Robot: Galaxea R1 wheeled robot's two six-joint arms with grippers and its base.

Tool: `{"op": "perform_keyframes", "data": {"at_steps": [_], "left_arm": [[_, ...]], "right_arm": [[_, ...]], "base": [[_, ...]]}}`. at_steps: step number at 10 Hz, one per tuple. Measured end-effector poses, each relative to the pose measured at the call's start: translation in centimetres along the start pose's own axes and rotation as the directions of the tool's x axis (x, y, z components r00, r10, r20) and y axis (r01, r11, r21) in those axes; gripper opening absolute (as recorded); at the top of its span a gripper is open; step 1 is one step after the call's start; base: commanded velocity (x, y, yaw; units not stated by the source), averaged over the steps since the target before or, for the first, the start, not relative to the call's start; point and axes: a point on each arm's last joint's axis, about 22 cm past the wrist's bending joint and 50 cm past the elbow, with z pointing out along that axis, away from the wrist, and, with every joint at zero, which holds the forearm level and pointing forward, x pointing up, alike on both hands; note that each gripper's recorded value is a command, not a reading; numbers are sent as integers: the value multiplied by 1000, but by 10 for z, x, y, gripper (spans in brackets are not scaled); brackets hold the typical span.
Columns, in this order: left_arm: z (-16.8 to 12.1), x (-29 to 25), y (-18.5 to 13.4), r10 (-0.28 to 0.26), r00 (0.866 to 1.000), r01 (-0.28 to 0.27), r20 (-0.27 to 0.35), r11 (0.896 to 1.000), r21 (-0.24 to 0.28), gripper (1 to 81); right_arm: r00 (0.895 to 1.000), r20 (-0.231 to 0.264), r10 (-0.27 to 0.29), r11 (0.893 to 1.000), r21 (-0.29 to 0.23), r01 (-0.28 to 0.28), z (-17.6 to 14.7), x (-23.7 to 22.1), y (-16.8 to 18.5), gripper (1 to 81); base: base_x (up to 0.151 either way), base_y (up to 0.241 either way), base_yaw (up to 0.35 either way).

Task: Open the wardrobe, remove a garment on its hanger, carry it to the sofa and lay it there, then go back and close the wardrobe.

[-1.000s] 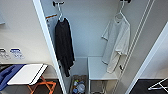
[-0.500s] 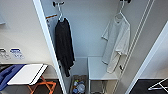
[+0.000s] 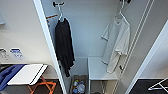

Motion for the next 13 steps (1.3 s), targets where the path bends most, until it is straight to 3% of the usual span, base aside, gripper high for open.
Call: {"op": "perform_keyframes", "data": {"at_steps": [3, 6, 7, 11, 13], "left_arm": [[-1, -22, 1, -22, 999, 22, 24, 1000, 3, 811], [-3, -41, 1, -112, 993, 112, 41, 994, 3, 811], [-3, -43, -2, -125, 991, 124, 49, 992, 28, 811], [0, -51, -3, -35, 992, 26, 124, 997, 72, 811], [0, -44, 0, -56, 992, 51, 110, 998, 48, 811]], "right_arm": [[1000, 7, 2, 1000, -14, -2, -2, -5, 7, 811], [1000, 6, 2, 1000, -14, -2, -2, -4, 7, 811], [1000, 4, 2, 1000, -13, -2, -2, -3, 7, 811], [1000, 1, 1, 1000, -14, -1, -2, -1, 7, 811], [1000, 3, 4, 1000, -14, -4, -2, -2, 7, 811]], "base": [[0, 0, 0], [0, 0, 0], [0, 0, 0], [0, 0, 0], [0, 0, 0]]}}
